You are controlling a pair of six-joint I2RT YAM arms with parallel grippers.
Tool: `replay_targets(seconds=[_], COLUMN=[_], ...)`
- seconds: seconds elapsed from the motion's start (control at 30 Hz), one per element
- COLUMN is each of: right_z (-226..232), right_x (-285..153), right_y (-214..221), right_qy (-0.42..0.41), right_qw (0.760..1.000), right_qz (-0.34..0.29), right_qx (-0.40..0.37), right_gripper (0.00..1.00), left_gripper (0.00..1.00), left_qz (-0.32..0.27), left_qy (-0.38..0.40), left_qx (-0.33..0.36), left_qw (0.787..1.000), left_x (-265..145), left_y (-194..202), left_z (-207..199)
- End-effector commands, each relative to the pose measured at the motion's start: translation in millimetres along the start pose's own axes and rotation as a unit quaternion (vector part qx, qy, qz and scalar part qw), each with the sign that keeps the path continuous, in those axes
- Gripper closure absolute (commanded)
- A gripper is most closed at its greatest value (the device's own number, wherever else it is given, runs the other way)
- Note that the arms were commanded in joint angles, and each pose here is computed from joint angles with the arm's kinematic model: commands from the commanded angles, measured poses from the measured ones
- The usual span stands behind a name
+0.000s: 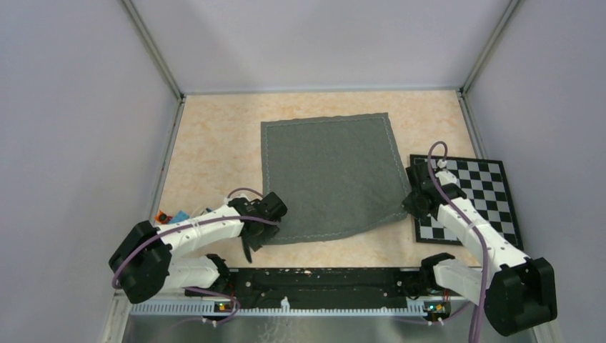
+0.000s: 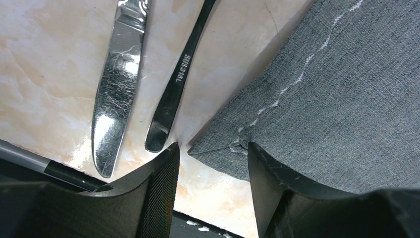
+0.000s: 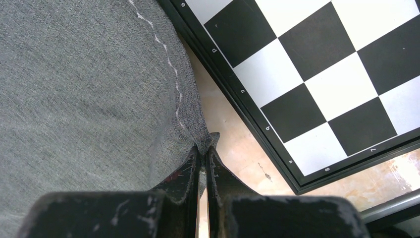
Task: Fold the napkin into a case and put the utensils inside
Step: Pick up the flattened napkin from the center of the board.
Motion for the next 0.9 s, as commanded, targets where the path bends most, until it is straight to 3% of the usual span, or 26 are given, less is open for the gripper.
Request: replay_targets(seconds=[0.0,0.2,0.47,0.63,0.7,0.87], right_z=[15.7,16.7,14.3,15.1,14.6,12.2], right_x=[-4.6,-3.1,0.4,2.0,2.9,2.4], right_y=[-14.2,-13.4,-8.8,-6.1,-5.3,-0.4], right_qy=[-0.024,-0.024,-0.023,-0.028,-0.028,-0.029], right_qw=[0.999,1.0,1.0,1.0,1.0,1.0], right_qz=[-0.022,-0.018,-0.012,-0.006,-0.006,0.007], right_qx=[0.004,0.002,0.004,0.002,0.002,0.001], right_gripper=[1.0,1.0,1.0,1.0,1.0,1.0], left_gripper=[0.41,0.4,0.42,0.47,0.52,0.84], left_qz=[-0.01,-0.007,0.012,0.032,0.034,0.018], left_qy=[-0.008,-0.025,-0.106,-0.119,-0.126,-0.129], left_qx=[0.011,0.012,0.021,0.009,0.003,0.0], left_qw=[1.0,1.0,0.994,0.992,0.991,0.991], left_x=[0.6,5.7,23.4,35.7,41.2,47.4], left_y=[-1.8,2.4,15.8,27.2,29.9,27.0], left_z=[-6.3,-2.4,14.0,17.3,20.6,24.2])
Point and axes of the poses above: each gripper's point midway between its finger pads, its own x axis out along the fingers, its own z axis along the line the jaws close on, y = z × x, the point moved 4 cm from there along -x, back along the fingers, and after that the axes turned 3 degrees about x, right-handed, at the moved point
